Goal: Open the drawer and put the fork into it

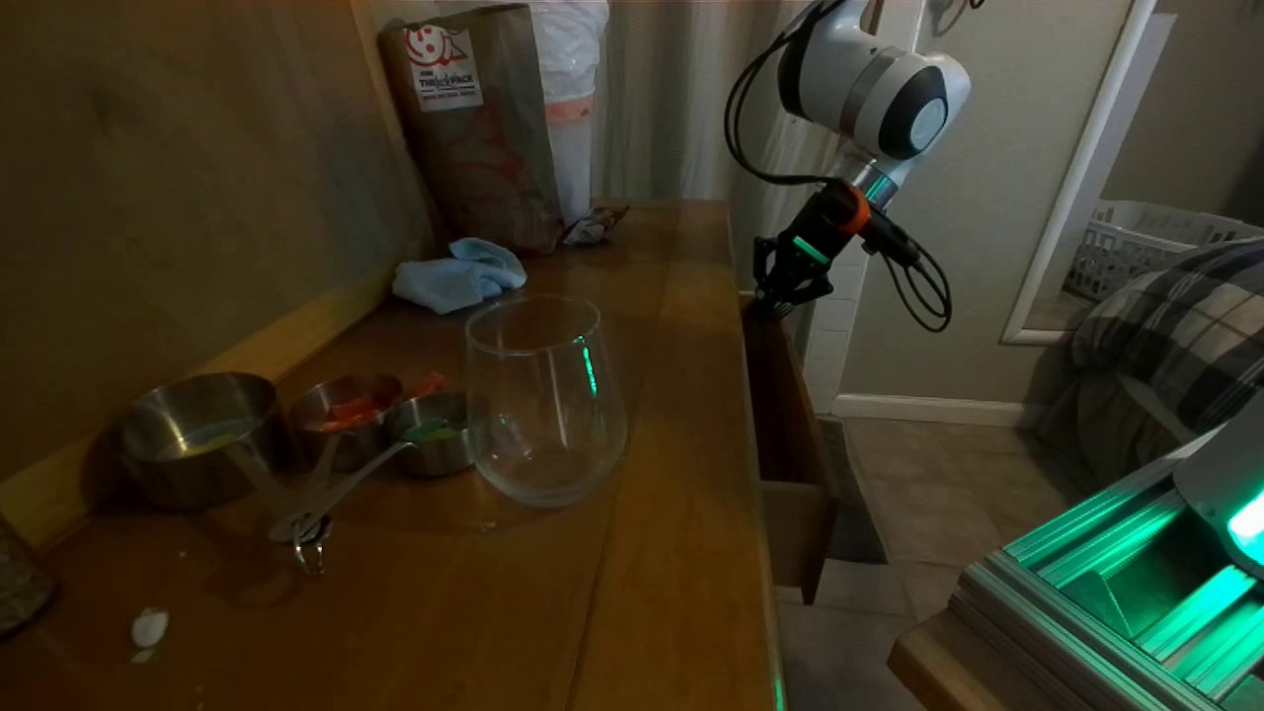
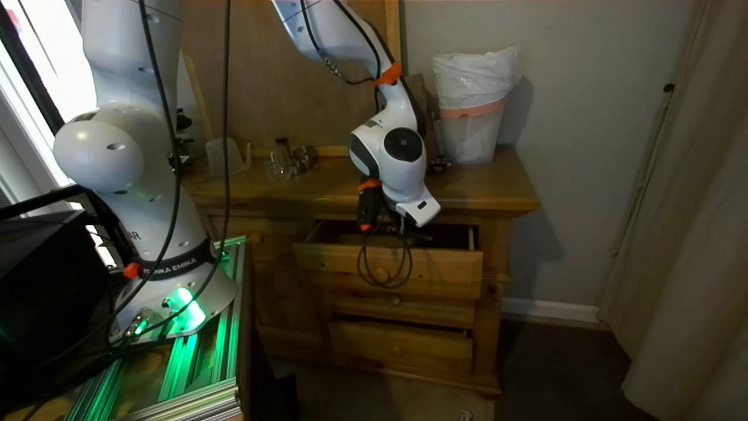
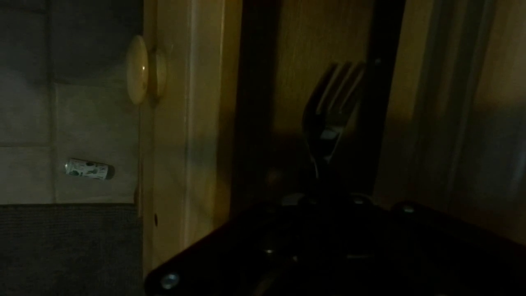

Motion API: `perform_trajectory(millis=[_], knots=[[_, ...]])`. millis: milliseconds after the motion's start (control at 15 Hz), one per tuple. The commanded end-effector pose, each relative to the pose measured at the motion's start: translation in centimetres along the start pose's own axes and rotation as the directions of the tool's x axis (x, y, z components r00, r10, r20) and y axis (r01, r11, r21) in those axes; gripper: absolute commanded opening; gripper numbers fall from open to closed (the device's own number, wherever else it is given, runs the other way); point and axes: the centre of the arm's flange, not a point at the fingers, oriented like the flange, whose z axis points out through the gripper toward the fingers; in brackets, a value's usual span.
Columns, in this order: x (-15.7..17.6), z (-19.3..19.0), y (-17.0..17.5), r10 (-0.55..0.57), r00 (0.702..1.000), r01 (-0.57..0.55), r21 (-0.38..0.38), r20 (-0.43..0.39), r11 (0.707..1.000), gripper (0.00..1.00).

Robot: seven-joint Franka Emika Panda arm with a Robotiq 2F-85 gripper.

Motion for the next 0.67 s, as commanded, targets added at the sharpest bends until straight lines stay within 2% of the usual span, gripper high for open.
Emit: perform_trajectory(millis=[0, 67, 133, 600], knots=[[0.0, 0.0, 0.0, 0.0, 1.0, 0.0, 0.0, 0.0, 1.0, 0.07], [0.0, 0.0, 0.0, 0.0, 1.0, 0.0, 0.0, 0.0, 1.0, 0.07], [0.3, 0.5, 0.3, 0.008, 1.0, -0.008, 0.015, -0.007, 1.0, 0.02], [1.2, 2.6, -0.1, -0.006, 0.997, 0.009, 0.05, -0.074, 0.999, 0.02]])
